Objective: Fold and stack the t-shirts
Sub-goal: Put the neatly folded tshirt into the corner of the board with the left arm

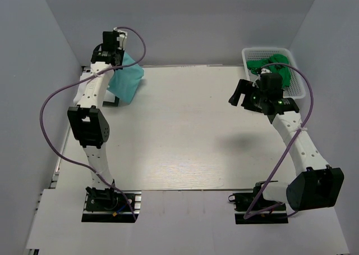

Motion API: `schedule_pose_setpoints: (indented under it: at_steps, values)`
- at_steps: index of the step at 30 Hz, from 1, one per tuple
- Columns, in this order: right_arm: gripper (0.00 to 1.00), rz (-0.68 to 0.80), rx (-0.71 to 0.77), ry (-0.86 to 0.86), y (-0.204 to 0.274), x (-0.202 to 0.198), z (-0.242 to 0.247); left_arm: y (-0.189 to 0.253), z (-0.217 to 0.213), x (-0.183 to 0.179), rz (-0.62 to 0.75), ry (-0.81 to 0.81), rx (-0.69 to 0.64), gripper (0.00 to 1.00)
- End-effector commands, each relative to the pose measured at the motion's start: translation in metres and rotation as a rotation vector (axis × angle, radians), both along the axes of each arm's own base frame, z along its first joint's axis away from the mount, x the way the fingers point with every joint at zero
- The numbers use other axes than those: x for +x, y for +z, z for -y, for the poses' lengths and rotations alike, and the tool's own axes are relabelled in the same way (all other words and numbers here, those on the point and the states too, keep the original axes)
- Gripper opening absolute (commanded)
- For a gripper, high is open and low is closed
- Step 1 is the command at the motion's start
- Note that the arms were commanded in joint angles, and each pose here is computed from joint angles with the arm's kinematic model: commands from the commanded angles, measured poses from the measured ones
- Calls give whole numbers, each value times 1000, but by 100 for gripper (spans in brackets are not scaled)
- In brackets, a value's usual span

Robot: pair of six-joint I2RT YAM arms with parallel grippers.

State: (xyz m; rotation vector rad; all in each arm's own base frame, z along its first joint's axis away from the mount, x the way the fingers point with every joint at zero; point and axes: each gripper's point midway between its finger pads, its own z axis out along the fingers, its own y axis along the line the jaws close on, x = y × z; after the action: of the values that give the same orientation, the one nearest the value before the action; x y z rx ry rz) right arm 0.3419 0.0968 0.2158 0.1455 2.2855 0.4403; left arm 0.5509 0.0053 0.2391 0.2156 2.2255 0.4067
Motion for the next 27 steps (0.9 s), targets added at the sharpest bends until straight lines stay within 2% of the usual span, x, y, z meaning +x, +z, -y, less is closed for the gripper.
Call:
schedule_pose_setpoints:
  at_steps: [1,6,13,22,27]
  values:
    - [90,40,19,-5,19,8,-2,35,-18,-4,68,0,-25,0]
    - [90,31,29,-6,14,11,-4,34,-37,-10,60,22,-39,0]
    - [90,10,62,7,9,15,-11,58,-72,-10,116,63,-60,0]
    - [90,-9,79,0,3,20,-15,39,-94,-5,98,53,-144,0]
    - [90,-15,80,5,2,23,-17,30,-124,-1,101,82,-167,0]
